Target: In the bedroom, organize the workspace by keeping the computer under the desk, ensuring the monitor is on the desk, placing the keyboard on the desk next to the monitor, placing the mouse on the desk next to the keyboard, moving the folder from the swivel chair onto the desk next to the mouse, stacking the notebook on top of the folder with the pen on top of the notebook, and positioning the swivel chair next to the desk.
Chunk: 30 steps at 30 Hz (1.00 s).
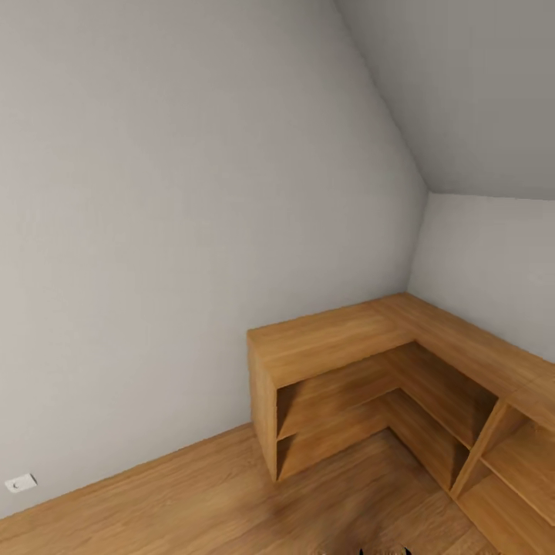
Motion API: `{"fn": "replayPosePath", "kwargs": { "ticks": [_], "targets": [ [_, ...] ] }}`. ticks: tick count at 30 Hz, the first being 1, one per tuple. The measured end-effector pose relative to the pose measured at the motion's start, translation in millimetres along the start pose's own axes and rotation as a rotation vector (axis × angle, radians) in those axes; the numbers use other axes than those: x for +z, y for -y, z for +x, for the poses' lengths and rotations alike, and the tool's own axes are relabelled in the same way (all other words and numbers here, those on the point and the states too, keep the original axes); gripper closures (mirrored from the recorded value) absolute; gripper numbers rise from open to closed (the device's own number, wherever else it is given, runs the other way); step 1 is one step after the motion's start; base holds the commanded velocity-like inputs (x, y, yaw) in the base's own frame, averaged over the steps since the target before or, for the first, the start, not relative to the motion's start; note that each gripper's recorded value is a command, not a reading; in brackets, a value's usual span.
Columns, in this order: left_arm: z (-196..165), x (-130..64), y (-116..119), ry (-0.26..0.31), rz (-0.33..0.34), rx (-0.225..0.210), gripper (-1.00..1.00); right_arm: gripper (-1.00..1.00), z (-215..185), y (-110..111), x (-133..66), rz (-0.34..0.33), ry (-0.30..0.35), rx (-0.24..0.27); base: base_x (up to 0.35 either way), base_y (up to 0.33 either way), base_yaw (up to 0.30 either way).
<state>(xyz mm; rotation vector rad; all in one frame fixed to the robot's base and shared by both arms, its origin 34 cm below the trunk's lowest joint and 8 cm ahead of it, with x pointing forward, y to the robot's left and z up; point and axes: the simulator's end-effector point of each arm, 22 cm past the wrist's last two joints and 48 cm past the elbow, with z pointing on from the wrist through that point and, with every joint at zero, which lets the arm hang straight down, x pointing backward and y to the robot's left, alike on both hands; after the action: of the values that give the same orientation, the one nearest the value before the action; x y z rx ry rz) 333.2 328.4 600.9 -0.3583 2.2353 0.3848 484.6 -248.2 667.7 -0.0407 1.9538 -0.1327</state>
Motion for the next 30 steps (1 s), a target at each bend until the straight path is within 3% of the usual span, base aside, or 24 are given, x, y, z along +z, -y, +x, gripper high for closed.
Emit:
{"fn": "replayPosePath", "kwargs": {
  "ticks": [9,19,24,30],
  "targets": [
    [0,-0.2,1,0.002,0.003,0.001,-1.0,-1.0,0,-1,-0.4,-0.006,-0.001,-0.002,0.034,0.0,-0.269],
    [0,-0.5,1,0.0,0.005,0.003,-1.0,-1.0,2,-2,-1.1,-0.01,-0.005,-0.004,0.281,0.0,-0.272],
    [2,-0.6,0,-0.004,0.004,0.005,-1.0,-1.0,15,-2,-1.4,-0.012,-0.063,-0.02,0.15,0.0,-0.273],
    [3,-0.9,0,-0.008,0.002,0.005,-1.0,-1.0,22,-2,-2.0,-0.014,-0.089,-0.027,0.018,0.0,-0.273]
  ]
}}
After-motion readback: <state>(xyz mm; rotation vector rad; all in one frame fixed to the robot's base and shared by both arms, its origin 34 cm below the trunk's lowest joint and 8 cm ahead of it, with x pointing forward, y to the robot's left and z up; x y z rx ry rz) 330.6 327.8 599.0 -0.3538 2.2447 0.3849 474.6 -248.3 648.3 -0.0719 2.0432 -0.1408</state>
